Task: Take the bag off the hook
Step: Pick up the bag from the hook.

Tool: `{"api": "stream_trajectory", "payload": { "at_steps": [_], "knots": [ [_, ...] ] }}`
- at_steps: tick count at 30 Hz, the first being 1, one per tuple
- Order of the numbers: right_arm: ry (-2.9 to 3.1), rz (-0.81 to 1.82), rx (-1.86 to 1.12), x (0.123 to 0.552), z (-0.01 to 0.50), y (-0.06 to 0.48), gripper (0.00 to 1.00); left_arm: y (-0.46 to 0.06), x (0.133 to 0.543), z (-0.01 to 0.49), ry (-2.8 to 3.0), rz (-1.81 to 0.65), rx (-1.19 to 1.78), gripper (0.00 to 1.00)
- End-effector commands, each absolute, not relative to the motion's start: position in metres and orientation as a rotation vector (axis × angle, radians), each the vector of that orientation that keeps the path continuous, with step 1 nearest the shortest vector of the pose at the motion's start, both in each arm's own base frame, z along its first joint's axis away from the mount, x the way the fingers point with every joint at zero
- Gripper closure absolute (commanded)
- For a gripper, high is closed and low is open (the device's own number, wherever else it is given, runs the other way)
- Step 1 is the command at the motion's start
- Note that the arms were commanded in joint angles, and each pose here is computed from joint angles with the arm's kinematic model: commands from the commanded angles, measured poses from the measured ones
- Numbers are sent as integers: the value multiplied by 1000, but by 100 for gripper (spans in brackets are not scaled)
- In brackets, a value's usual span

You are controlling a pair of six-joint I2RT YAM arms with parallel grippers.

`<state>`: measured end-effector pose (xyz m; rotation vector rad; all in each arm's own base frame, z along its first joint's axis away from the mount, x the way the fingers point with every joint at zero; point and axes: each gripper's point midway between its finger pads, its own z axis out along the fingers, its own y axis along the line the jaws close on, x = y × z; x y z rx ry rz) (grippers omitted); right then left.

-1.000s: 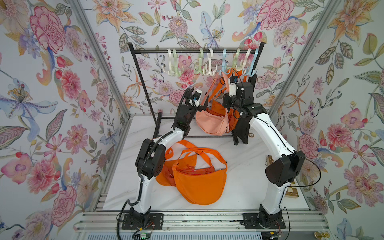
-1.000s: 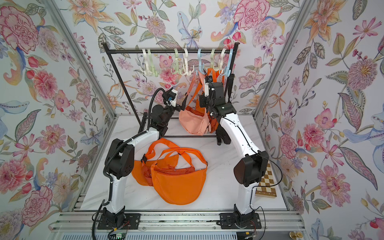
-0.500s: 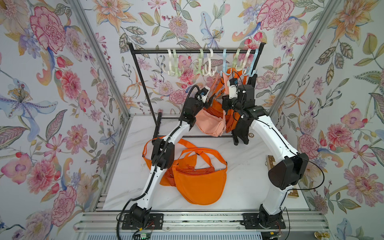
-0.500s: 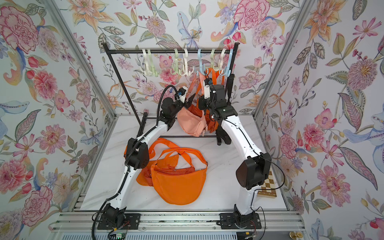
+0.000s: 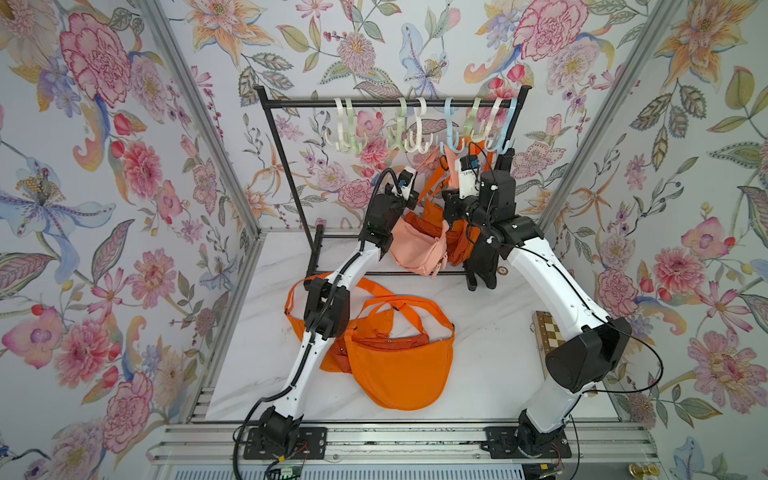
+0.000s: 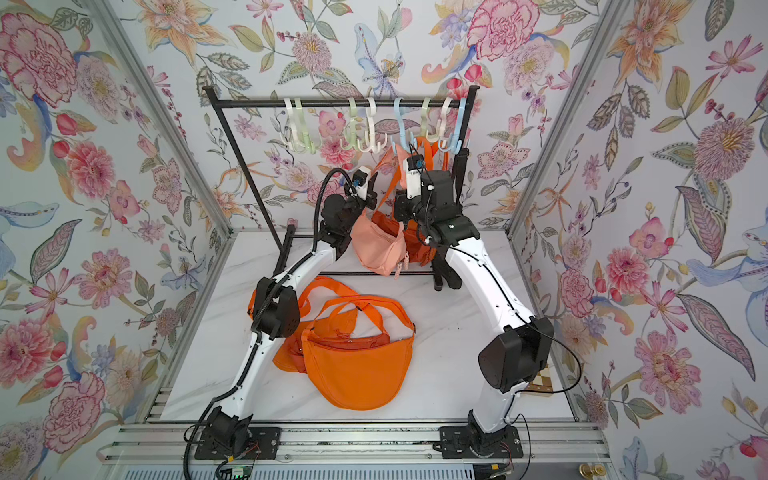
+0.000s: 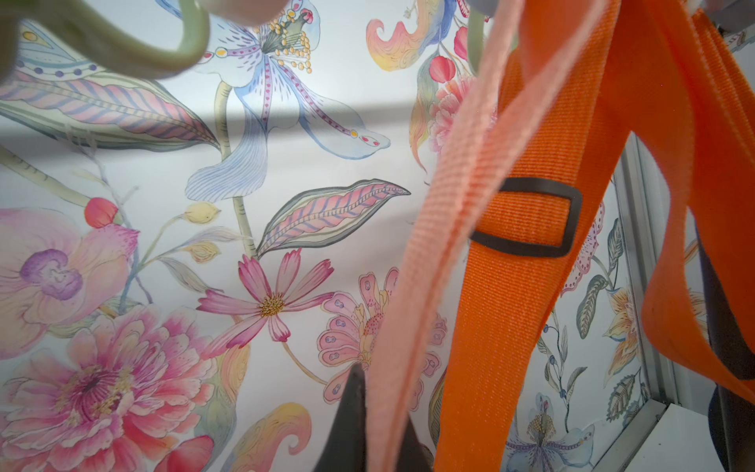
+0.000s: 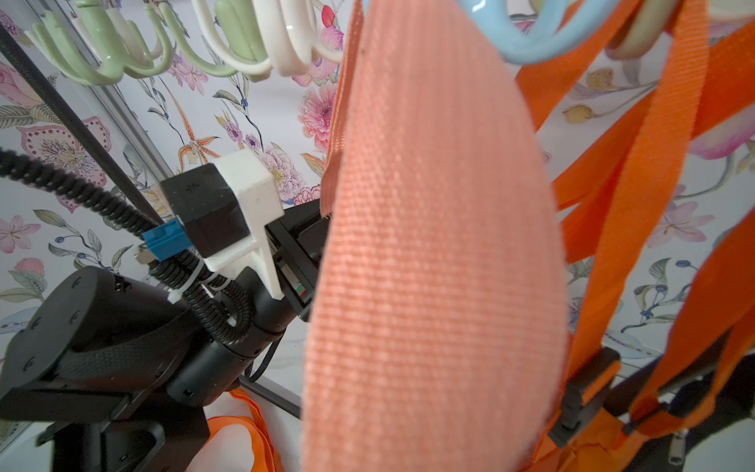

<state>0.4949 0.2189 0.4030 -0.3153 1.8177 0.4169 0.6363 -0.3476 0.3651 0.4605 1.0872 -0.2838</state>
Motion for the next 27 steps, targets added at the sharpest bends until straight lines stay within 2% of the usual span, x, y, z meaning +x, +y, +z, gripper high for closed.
{"api": "stream_trajectory", "payload": {
  "at_steps": [1, 9, 18, 27],
  "knots": [
    [1799, 442, -280, 496, 413, 208, 100, -337, 618, 412, 1024, -248, 431, 100],
    [1784, 486, -227, 509, 432, 190, 100, -322, 583, 475, 971, -273, 419, 100],
    [1789, 591, -161, 537, 446, 174, 100, -321, 570, 500, 978, -277, 409, 100],
    [1745, 637, -190, 517, 471, 174, 100, -307, 539, 526, 975, -268, 405, 100]
  ]
}}
